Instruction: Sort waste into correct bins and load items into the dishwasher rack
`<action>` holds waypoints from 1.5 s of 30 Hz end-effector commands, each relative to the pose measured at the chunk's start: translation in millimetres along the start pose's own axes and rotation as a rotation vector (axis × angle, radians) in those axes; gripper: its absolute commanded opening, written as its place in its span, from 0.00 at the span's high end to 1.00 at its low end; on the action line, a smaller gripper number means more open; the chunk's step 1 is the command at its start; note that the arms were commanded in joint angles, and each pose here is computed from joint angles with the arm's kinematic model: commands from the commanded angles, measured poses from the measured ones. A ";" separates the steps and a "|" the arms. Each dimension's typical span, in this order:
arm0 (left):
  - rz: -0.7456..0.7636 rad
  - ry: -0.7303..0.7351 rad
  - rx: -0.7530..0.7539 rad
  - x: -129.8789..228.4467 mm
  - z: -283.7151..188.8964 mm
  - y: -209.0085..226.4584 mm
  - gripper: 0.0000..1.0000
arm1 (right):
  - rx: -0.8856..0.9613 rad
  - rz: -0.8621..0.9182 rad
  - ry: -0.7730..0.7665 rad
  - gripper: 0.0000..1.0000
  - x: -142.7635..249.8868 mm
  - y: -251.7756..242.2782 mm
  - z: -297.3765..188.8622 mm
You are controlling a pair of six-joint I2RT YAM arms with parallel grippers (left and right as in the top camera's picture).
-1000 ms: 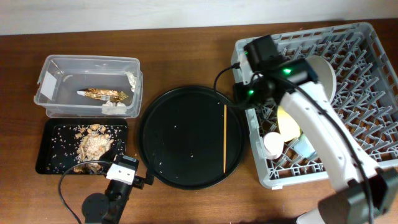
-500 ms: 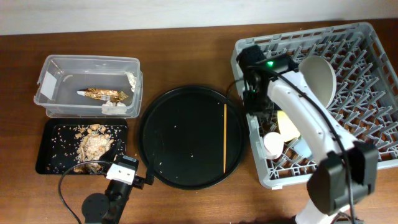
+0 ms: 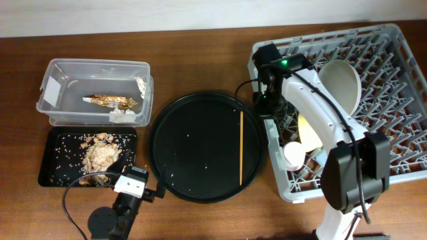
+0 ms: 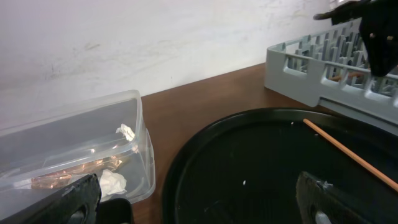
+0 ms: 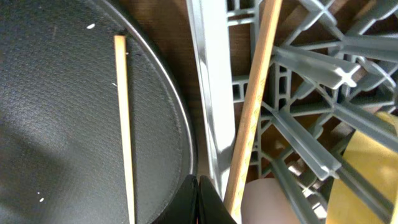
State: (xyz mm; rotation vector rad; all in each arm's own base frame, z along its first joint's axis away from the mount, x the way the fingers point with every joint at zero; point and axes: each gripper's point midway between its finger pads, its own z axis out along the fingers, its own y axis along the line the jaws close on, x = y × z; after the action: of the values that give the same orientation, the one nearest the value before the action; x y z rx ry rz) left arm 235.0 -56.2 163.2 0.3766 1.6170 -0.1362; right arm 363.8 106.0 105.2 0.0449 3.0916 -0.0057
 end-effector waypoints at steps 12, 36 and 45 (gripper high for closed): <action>0.009 -0.001 0.004 1.7 0.2 -0.5 0.01 | 0.048 -0.041 -0.167 0.45 2.7 -9.6 -60.5; 0.009 -0.001 0.004 1.7 0.2 -0.5 0.01 | 0.143 0.032 -0.016 0.96 21.8 -23.4 -37.1; 0.009 -0.001 0.004 1.7 0.2 -0.5 0.01 | 0.212 0.043 -0.210 0.96 28.1 -51.0 -105.9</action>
State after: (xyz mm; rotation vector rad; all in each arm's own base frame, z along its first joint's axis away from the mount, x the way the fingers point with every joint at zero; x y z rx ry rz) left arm 235.0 -56.2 163.4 0.3766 1.6167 -0.1361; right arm 328.4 74.0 186.0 0.0849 2.9550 -0.2098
